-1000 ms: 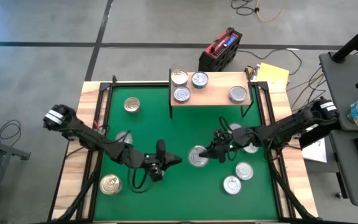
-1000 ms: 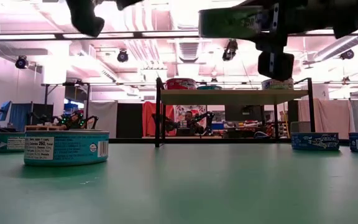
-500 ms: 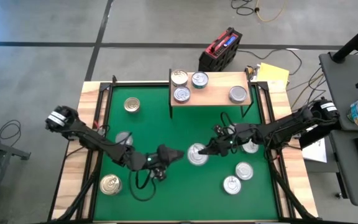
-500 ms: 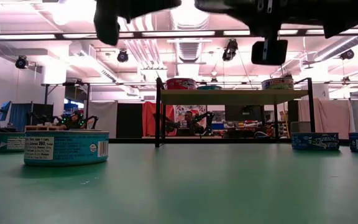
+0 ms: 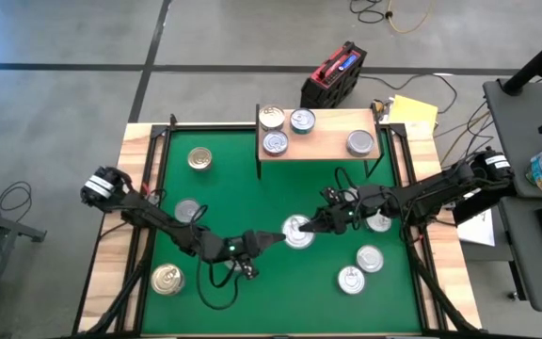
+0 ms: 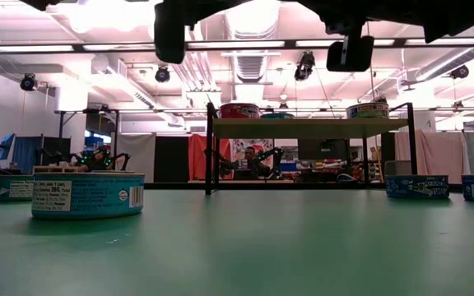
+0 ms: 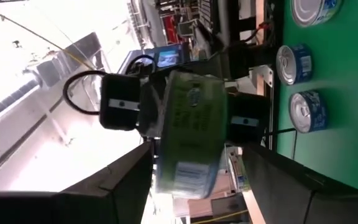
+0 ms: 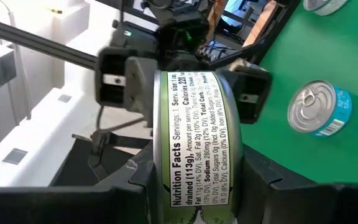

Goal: Stack canned seafood by type on shelf
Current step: Put the green tuna can on the shelf

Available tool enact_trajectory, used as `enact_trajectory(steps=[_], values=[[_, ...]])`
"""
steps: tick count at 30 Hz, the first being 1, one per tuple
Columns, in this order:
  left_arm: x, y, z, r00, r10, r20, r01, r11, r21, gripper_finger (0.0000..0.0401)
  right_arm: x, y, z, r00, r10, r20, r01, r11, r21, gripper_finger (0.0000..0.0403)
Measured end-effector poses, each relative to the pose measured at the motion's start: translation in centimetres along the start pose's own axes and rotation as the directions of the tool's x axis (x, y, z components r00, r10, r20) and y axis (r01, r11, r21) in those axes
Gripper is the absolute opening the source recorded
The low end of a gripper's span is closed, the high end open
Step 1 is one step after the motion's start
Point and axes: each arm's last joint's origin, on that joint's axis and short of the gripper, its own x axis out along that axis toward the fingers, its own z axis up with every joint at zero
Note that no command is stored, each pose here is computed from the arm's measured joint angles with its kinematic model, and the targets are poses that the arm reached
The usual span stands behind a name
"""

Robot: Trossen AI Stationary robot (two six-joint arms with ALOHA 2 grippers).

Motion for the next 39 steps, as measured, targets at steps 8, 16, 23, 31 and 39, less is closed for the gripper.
enact_trajectory(steps=[8, 16, 23, 31, 39], values=[[1.0, 0.7, 0.2, 0.999, 0.026, -0.019, -0.026, 0.999, -0.024, 0.023, 0.0, -0.1, 0.1, 0.999, -0.02, 0.029, 0.02, 1.0, 0.007, 0.0127], [1.2, 0.7, 0.2, 1.0, 0.005, -0.018, -0.005, 1.0, -0.006, 0.0203, 0.0, -0.2, 0.2, 0.999, -0.031, 0.04, 0.03, 0.999, 0.016, 0.0127], [1.4, 0.3, 0.0, 1.0, -0.019, -0.021, 0.02, 1.0, 0.021, 0.0137, 0.0, -0.3, 0.2, 0.998, -0.041, 0.041, 0.039, 0.999, 0.033, 0.0127], [1.4, 0.4, -0.1, 0.998, -0.019, -0.061, 0.012, 0.995, -0.099, 0.0131, 0.0, -0.3, 0.3, 0.996, -0.053, 0.065, 0.054, 0.998, -0.023, 0.0208], [1.2, 0.3, -0.4, 0.994, -0.028, -0.102, 0.001, 0.967, -0.256, 0.0131, 0.0, -0.2, 0.2, 0.998, -0.042, 0.043, 0.045, 0.996, -0.082, 0.0293]])
